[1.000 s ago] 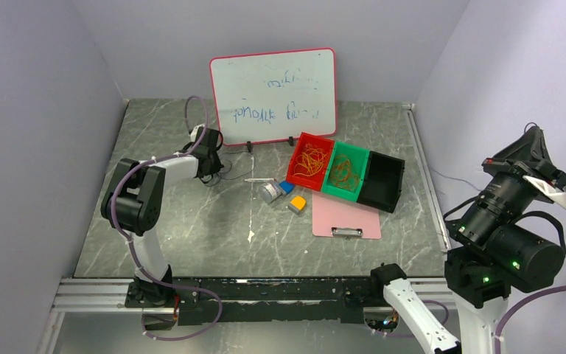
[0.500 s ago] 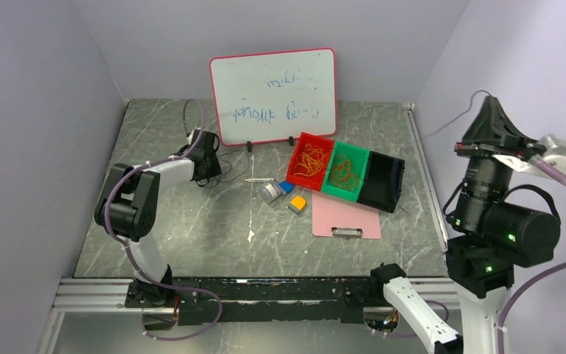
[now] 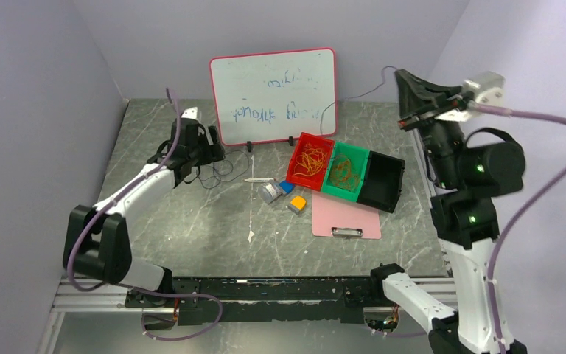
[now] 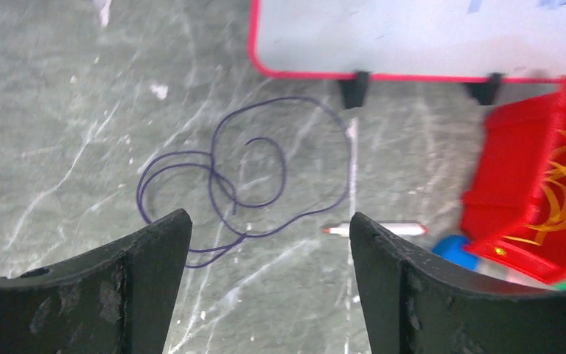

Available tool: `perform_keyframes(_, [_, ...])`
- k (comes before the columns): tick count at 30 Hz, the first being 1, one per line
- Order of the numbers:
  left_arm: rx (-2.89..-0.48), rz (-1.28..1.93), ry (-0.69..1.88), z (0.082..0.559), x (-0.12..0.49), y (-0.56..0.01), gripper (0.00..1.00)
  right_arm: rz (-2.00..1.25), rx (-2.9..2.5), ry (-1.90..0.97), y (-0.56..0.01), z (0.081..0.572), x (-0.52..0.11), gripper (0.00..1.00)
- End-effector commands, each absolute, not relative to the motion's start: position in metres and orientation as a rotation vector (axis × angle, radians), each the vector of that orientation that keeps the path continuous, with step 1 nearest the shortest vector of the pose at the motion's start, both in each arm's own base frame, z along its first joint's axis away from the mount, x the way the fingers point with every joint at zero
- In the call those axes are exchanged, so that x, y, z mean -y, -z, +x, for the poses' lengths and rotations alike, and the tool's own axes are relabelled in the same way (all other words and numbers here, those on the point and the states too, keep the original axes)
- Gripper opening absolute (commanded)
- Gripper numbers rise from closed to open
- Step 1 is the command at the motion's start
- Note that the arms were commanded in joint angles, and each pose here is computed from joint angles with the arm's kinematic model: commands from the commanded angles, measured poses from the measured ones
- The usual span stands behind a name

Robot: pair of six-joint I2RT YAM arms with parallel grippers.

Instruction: Untangle the cables

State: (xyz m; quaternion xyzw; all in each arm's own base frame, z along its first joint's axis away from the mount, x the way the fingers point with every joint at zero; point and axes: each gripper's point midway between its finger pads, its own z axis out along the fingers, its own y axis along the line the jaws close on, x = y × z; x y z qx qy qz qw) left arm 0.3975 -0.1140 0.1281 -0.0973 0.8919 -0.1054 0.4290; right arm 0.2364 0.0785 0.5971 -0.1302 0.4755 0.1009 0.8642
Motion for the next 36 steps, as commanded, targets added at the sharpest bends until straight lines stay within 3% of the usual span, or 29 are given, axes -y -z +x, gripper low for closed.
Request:
perform_keyframes(1, [-2.076,-0.094,0.422,0.394,0.132,-0.181,0.83,-0.396,-1.047,-0.428,-0.578,0.251,-0.123,0.00])
perform_keyframes(7, [-1.748,0.217,0.702,0.370,0.176,-0.268,0.83,-0.383,-1.061,-0.511,-0.577,0.270,-0.135,0.00])
perform_keyframes(16, [-1.545,0.459,0.974,0.342,0.225,-0.326,0.85,-0.273,-1.018,-0.550,-0.597,0.283,-0.131,0.00])
perform_keyframes(29, [-1.480,0.550,1.042,0.323,0.271,-0.342,0.84,-0.196,-0.743,-0.650,-0.696,0.256,-0.123,0.00])
perform_keyframes(36, [-1.448,0.555,1.036,0.312,0.266,-0.357,0.85,-0.248,-0.700,-0.761,-0.710,0.258,-0.141,0.00])
